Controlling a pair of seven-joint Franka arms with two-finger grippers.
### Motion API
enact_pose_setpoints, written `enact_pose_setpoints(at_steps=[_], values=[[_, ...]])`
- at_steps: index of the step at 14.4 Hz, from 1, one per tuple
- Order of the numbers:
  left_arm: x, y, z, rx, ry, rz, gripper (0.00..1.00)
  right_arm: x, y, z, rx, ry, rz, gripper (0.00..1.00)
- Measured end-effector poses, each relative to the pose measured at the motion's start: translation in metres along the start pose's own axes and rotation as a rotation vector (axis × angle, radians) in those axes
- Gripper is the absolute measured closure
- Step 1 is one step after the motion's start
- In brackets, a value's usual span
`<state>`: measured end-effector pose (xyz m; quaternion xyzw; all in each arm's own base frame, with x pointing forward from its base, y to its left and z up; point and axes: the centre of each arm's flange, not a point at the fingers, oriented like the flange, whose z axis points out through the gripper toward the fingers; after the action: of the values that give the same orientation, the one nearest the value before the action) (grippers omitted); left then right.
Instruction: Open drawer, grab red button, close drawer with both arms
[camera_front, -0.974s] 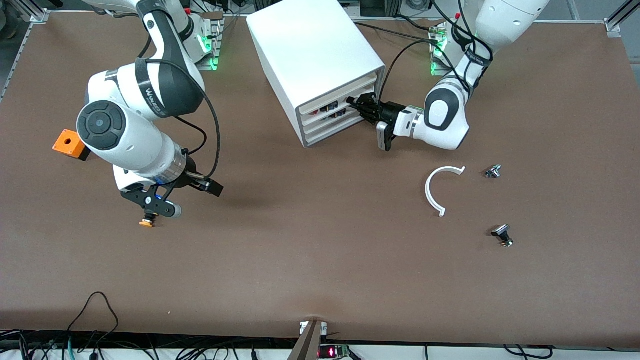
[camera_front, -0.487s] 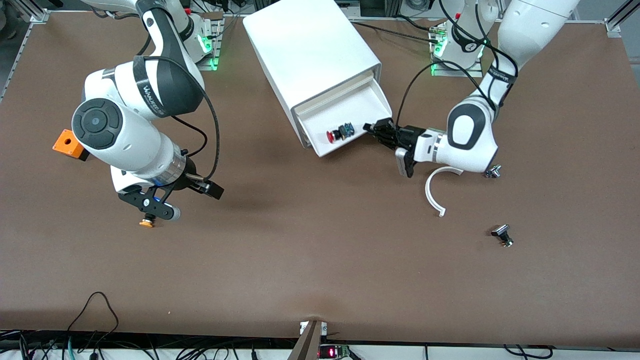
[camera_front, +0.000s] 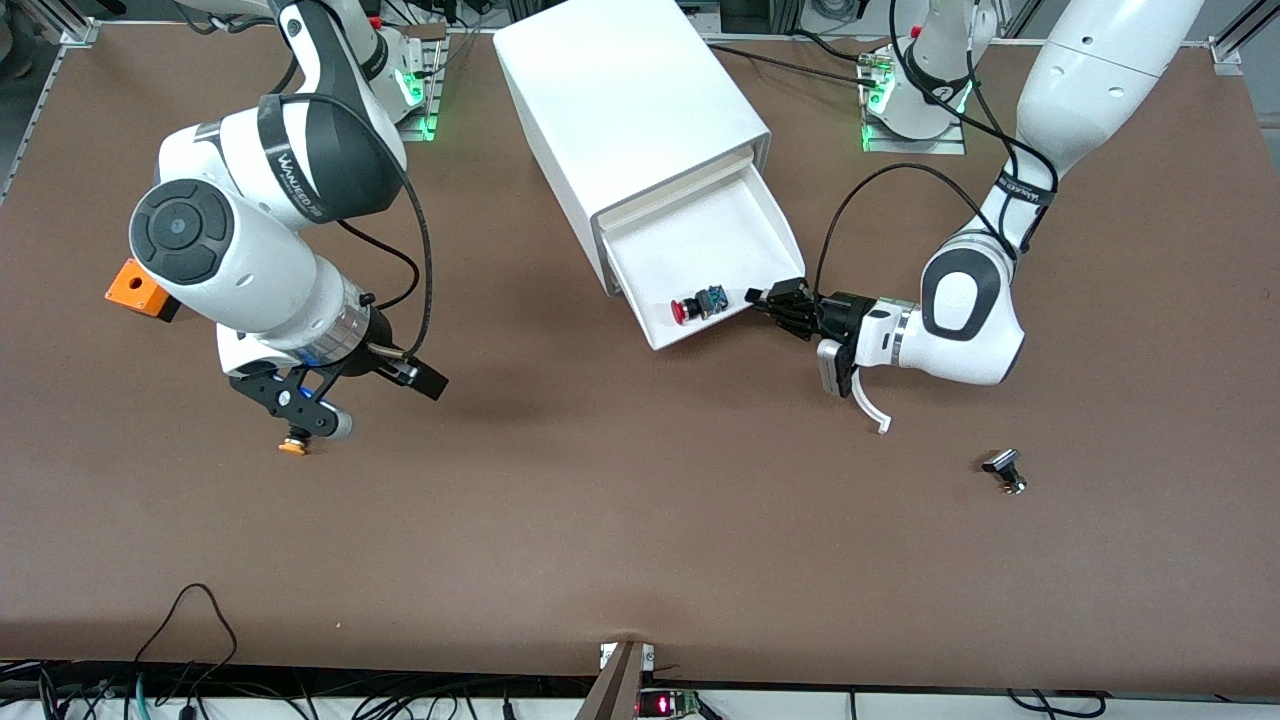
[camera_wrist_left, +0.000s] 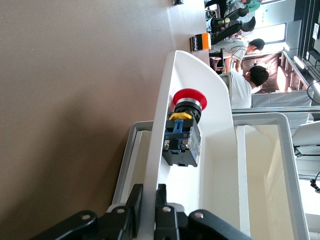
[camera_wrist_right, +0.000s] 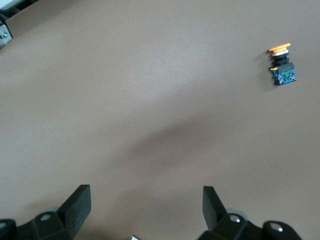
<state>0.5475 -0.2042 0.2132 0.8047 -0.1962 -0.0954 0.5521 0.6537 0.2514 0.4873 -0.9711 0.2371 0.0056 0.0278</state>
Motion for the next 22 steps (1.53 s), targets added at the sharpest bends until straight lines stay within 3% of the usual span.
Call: enact_pose_setpoints(at_steps=[4, 5, 10, 13, 17, 22], values=[[0.003, 0.000, -0.003, 0.000, 0.005, 0.001, 0.85, -0.019, -0.026, -0.006, 0.029, 0.002, 0.049, 0.01], [0.004, -0.001, -0.004, 0.004, 0.009, -0.009, 0.81, -0.026, -0.038, -0.004, 0.039, -0.002, 0.073, 0.01], [0.020, 0.009, -0.026, 0.037, 0.035, -0.104, 0.32, -0.065, -0.091, 0.012, 0.082, -0.006, 0.215, 0.01], [0.036, 0.038, -0.052, 0.162, -0.039, -0.168, 0.01, -0.104, -0.123, 0.017, 0.119, -0.004, 0.313, 0.01], [0.055, 0.091, -0.115, 0.372, -0.141, -0.271, 0.00, -0.157, -0.158, 0.024, 0.140, -0.019, 0.467, 0.01], [0.062, 0.139, -0.173, 0.662, -0.210, -0.347, 0.00, -0.185, -0.182, 0.042, 0.165, -0.035, 0.628, 0.01]])
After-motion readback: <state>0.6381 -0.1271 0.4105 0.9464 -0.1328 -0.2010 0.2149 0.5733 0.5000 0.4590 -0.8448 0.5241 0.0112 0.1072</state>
